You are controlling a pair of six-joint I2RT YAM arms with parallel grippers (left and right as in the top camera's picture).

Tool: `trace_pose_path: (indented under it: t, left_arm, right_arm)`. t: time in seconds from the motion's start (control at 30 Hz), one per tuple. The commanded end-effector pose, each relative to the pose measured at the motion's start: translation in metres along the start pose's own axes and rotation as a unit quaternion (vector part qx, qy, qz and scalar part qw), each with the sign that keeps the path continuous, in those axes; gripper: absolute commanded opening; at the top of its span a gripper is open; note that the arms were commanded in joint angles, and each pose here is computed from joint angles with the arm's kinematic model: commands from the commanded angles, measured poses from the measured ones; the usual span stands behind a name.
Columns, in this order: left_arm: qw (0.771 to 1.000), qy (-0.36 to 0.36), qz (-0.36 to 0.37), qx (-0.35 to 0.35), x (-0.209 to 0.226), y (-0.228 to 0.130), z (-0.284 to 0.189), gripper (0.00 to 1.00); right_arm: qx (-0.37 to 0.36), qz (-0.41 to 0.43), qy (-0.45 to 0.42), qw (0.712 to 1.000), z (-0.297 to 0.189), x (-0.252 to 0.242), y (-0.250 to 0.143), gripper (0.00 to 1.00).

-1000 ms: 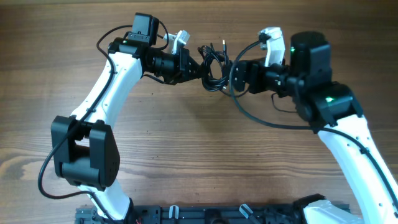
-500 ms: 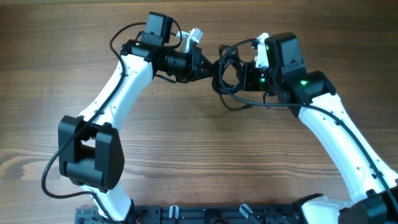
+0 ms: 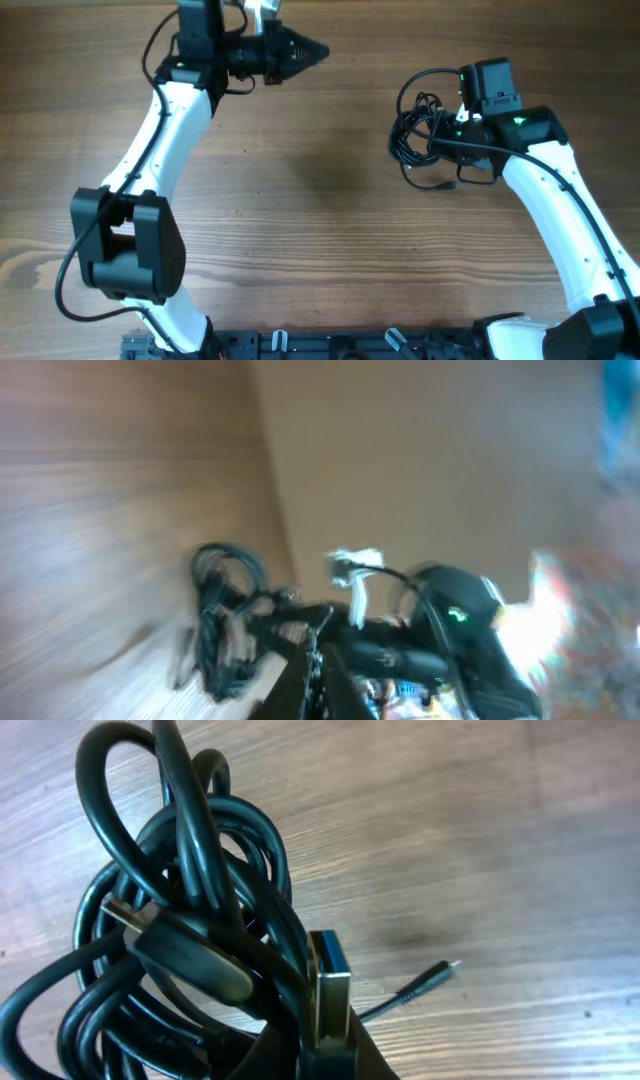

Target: Untangle cables

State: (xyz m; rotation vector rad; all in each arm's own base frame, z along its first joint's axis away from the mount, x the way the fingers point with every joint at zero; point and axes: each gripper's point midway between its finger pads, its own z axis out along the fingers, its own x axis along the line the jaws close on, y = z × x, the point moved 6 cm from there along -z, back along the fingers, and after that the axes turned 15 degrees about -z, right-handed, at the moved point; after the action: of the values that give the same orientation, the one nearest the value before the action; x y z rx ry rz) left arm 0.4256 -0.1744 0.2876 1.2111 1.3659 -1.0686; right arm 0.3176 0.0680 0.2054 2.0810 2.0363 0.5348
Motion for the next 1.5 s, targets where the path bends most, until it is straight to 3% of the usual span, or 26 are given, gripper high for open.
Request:
trace_pose_path:
  t: [0.0, 0.07, 0.13, 0.17, 0.23, 0.3, 0.37, 0.5, 0.57, 0.67, 0.87, 1.27, 1.33, 1.47]
  left_arm:
    - [0.997, -0.029, -0.012, 0.067, -0.016, -0.018, 0.002, 0.04]
    - [0.999, 0.002, -0.036, 0.035, -0.001, -0.015, 0.005, 0.04]
    - [0.992, 0.087, -0.084, -0.029, 0.032, -0.012, 0.004, 0.07]
    - [0.976, 0.17, -0.119, -0.068, 0.058, -0.016, 0.0, 0.08]
    - [0.949, 0.269, -0.134, -0.094, 0.084, -0.027, -0.003, 0.12]
    - [0.949, 0.285, -0.107, -0.085, 0.08, -0.036, 0.009, 0.23]
    - [0.94, 0.312, -0.072, -0.118, 0.064, -0.041, 0.006, 0.35]
    - [0.928, 0.33, -0.024, -0.173, 0.028, -0.054, -0.005, 0.43]
    - [0.916, 0.352, -0.072, -0.178, 0.034, -0.067, 0.002, 0.42]
    - [0.911, 0.374, -0.071, -0.162, 0.039, -0.084, 0.024, 0.41]
    - [0.875, 0.409, -0.105, -0.238, 0.046, -0.09, 0.04, 0.44]
    - [0.871, 0.426, -0.099, -0.222, 0.074, -0.088, 0.074, 0.43]
    - [0.878, 0.428, -0.091, -0.195, 0.08, -0.09, 0.079, 0.32]
    - [0.906, 0.41, -0.032, -0.1, 0.078, -0.101, 0.09, 0.25]
  right_arm:
    - [-0.01, -0.05, 0.062, 0.997, -0.001, 0.016, 0.005, 0.05]
    - [-0.007, -0.052, 0.078, 0.996, -0.002, 0.02, 0.004, 0.05]
    - [-0.003, -0.037, 0.077, 0.996, -0.002, 0.019, 0.003, 0.05]
    - [0.0, -0.023, 0.077, 0.997, -0.001, 0.02, 0.003, 0.05]
    - [0.003, -0.012, 0.081, 0.997, 0.005, 0.021, 0.005, 0.05]
    - [0.022, -0.01, 0.107, 0.994, 0.019, 0.027, 0.005, 0.05]
    - [0.034, -0.009, 0.133, 0.99, 0.029, 0.033, 0.006, 0.04]
    - [0.029, 0.002, 0.144, 0.989, 0.03, 0.036, 0.009, 0.04]
    - [0.021, 0.002, 0.172, 0.985, 0.028, 0.043, 0.013, 0.04]
    - [0.017, 0.009, 0.177, 0.984, 0.028, 0.044, 0.015, 0.05]
    - [0.018, -0.001, 0.217, 0.976, 0.024, 0.053, 0.016, 0.04]
    - [0.017, -0.033, 0.245, 0.969, 0.021, 0.058, 0.014, 0.04]
    - [0.017, -0.034, 0.245, 0.969, 0.021, 0.058, 0.014, 0.04]
    - [0.016, -0.038, 0.245, 0.969, 0.021, 0.058, 0.014, 0.05]
